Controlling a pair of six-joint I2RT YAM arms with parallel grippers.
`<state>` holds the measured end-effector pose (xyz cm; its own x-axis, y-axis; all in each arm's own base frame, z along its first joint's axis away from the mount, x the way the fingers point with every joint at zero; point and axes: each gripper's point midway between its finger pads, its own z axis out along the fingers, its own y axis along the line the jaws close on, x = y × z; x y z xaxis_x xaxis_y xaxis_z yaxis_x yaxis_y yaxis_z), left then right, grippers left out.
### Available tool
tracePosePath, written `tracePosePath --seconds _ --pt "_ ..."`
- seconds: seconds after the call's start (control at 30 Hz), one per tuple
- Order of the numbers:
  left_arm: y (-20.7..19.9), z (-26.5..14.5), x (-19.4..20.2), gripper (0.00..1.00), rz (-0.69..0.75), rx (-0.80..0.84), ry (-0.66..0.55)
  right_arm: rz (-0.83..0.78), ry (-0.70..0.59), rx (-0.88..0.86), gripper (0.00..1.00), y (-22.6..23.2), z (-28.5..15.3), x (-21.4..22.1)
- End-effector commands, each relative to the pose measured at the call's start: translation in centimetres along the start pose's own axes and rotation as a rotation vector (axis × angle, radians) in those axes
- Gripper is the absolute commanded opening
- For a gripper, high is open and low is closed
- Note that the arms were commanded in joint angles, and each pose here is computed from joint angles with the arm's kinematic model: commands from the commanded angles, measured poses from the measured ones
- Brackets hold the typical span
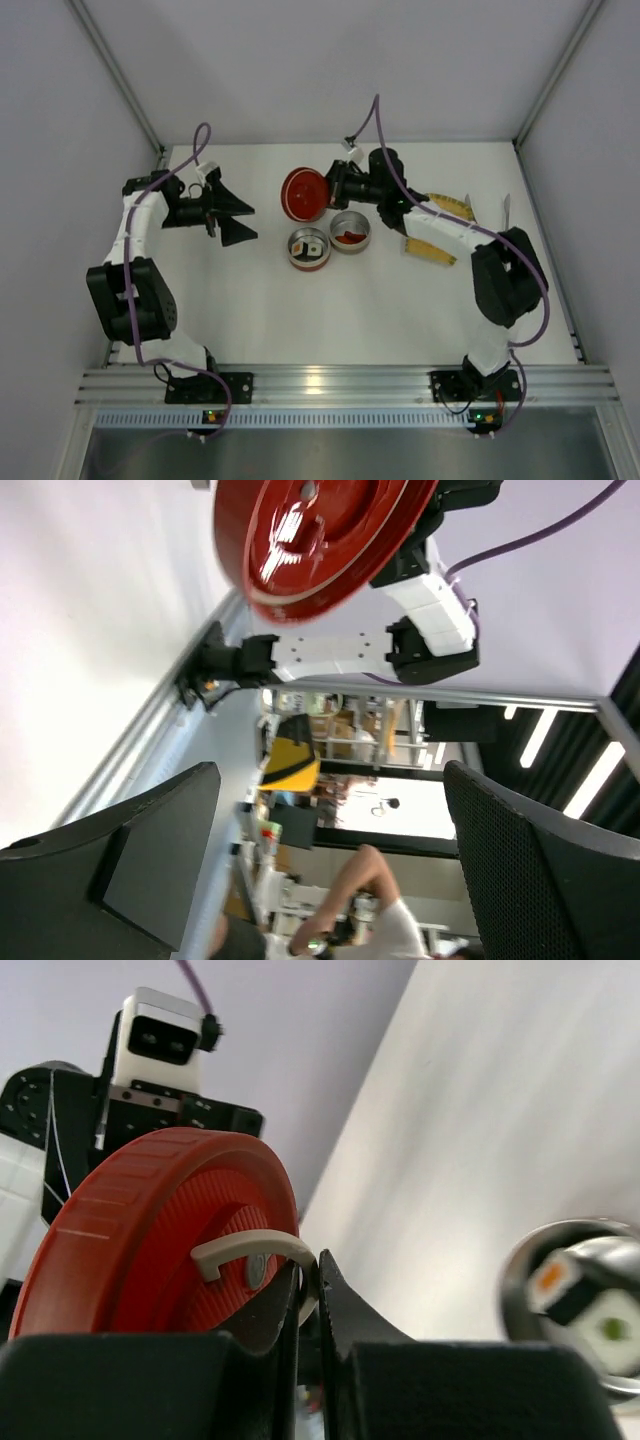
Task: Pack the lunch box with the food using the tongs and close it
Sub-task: Close the box lid on the packing box.
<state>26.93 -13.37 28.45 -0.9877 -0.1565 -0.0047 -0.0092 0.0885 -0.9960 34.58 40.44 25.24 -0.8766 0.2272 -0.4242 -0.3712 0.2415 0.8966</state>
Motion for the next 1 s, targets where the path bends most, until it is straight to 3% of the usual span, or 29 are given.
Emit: tracePosePath --seconds 0.0,0.03,0.1,0.13,0.2,0.23,0.27,0.3,0.37,0.43,0.57,0.63,0.7,0.77,0.97 --pt "-4.4 -2.0 -0.9 0.98 0.107 0.16 -0.09 -0.301 -0.021 0.027 0.0 2.1 -4.6 -2.0" --pt "-4.2 -2.3 -1.2 0.98 0.171 0.141 -0.104 -0.441 -0.024 0.039 0.0 2.4 -5.6 -2.3" --pt "-4.0 -3.0 -1.7 0.98 0.257 0.085 -0.121 -0.532 0.016 0.14 0.0 0.9 -7.1 -1.8" --pt "-3.5 -3.1 -1.8 0.98 0.361 -0.012 -0.107 -0.701 0.013 0.147 0.0 1.9 -8.1 -2.4" --pt "-3.7 -3.4 -1.6 0.98 0.524 -0.099 -0.106 -0.88 0.029 0.252 0.0 1.7 -9.1 -2.5" --pt "-3.1 -3.7 -1.9 0.98 0.504 -0.181 -0.121 -1.047 0.042 0.288 0.0 2.1 -10.6 -2.8" --pt "-2.9 -3.9 -2.5 0.98 0.538 -0.236 -0.149 -1.129 0.042 0.314 0.0 2.4 -11.2 -3.0" --pt "-4.7 -4.5 -3.7 0.98 0.754 -0.304 -0.232 -1.203 0.021 0.389 0.0 2.5 -11.8 -3.5" --pt "-4.0 -5.3 -4.7 0.98 0.824 -0.427 -0.346 -1.369 -0.009 0.449 0.0 3.4 -13.4 -4.4" --pt "-6.5 -5.5 -4.3 0.98 1.056 -0.489 -0.427 -1.491 -0.058 0.53 0.0 4.5 -14.7 -5.6" --pt "-8.0 -4.5 -2.6 0.93 1.154 -0.436 -0.426 -1.669 -0.145 0.599 0.0 7.1 -16.0 -6.5" --pt "-8.7 -3.6 -2.3 0.82 1.179 -0.438 -0.415 -1.817 -0.138 0.623 0.0 7.9 -16.3 -5.5" --pt "-9.5 -3.3 -2.3 0.76 1.199 -0.461 -0.449 -1.92 -0.216 0.625 0.0 10.0 -16.4 -4.8" --pt "-10.5 -2.5 -2.2 0.75 1.199 -0.413 -0.47 -2.027 -0.204 0.62 0.0 10.0 -16.1 -3.8" --pt "-10.8 3.2 0.5 0.74 1.283 -0.351 -0.346 -2.168 -0.271 0.529 0.0 12.5 -15.4 -1.2"
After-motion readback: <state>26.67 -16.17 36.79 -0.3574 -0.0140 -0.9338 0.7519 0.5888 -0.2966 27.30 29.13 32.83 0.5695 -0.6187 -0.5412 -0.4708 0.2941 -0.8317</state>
